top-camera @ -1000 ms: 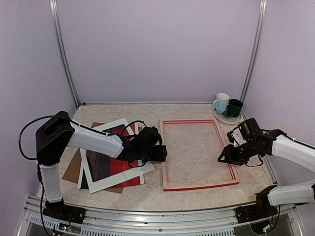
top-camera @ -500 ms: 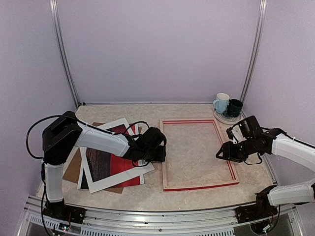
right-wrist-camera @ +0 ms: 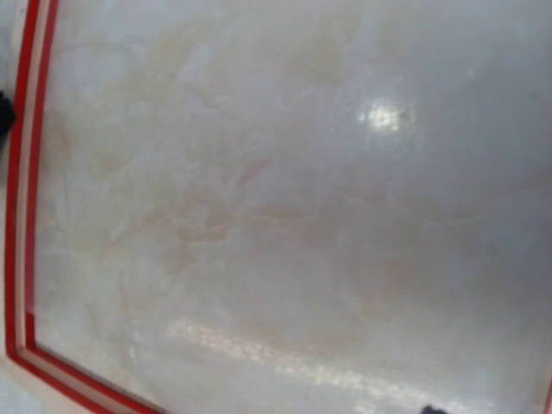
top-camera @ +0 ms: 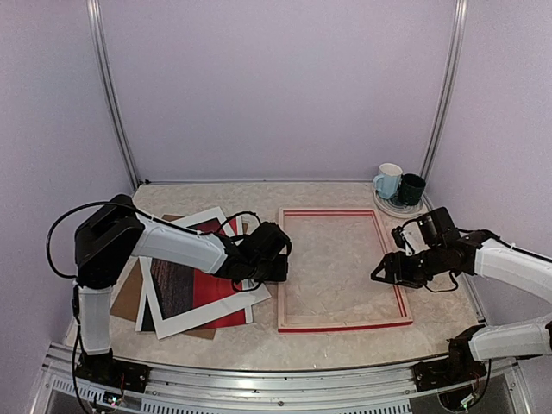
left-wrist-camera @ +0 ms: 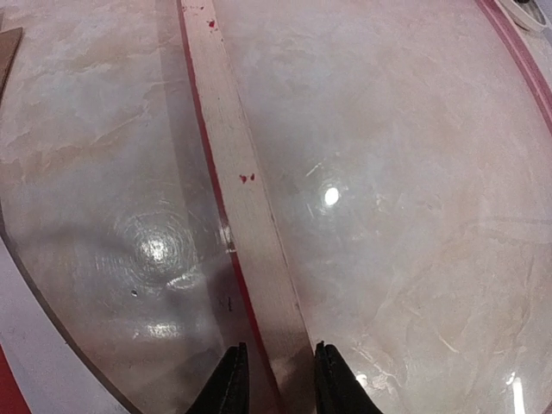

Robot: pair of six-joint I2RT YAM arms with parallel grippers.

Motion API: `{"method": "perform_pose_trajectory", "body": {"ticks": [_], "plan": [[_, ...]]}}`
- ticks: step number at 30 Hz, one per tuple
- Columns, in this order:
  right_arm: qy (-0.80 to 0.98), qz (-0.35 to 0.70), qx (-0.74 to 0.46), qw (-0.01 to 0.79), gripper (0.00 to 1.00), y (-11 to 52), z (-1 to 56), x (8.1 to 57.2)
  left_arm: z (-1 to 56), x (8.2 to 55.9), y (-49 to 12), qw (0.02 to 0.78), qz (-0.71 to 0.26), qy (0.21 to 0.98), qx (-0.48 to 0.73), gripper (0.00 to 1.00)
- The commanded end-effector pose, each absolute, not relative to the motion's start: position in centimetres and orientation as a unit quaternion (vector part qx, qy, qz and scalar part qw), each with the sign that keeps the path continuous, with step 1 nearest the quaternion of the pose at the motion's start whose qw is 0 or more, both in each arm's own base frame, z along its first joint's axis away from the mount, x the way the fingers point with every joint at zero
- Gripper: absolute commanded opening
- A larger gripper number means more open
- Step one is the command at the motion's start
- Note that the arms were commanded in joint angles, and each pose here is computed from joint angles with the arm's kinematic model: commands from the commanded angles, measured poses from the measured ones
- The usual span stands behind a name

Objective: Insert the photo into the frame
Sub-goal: Adjust the frame body at the center of the board.

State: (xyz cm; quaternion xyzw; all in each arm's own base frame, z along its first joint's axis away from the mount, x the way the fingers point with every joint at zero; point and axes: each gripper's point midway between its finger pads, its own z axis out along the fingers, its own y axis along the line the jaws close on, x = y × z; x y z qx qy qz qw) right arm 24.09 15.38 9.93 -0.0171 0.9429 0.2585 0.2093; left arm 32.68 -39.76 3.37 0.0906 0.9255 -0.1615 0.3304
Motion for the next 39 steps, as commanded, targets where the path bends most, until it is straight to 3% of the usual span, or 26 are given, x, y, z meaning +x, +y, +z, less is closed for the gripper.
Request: {"method": "perform_pose_trajectory", "body": {"ticks": [1,18,26,33,39], "plan": [[0.933,0.292,-0.027,0.206,0.73,16.3,9.5,23.9,2.9,33.1,-37.2,0.327,-0.125,0.932,0.087,0.27],[0.891,0.412,-0.022,0.188,0.75,19.9,9.9,24.0,3.8,33.7,-35.2,0.336,-0.137,0.928,0.089,0.27],[0.900,0.397,-0.012,0.180,0.73,19.4,8.9,23.8,5.5,33.6,-36.2,0.350,-0.165,0.917,0.097,0.39],[0.907,0.385,-0.005,0.168,0.64,19.2,7.6,23.7,6.8,33.4,-36.7,0.359,-0.179,0.910,0.102,0.51],[0.907,0.390,-0.011,0.157,0.47,19.3,7.6,23.3,8.5,32.8,-36.9,0.369,-0.191,0.904,0.104,0.55]]}}
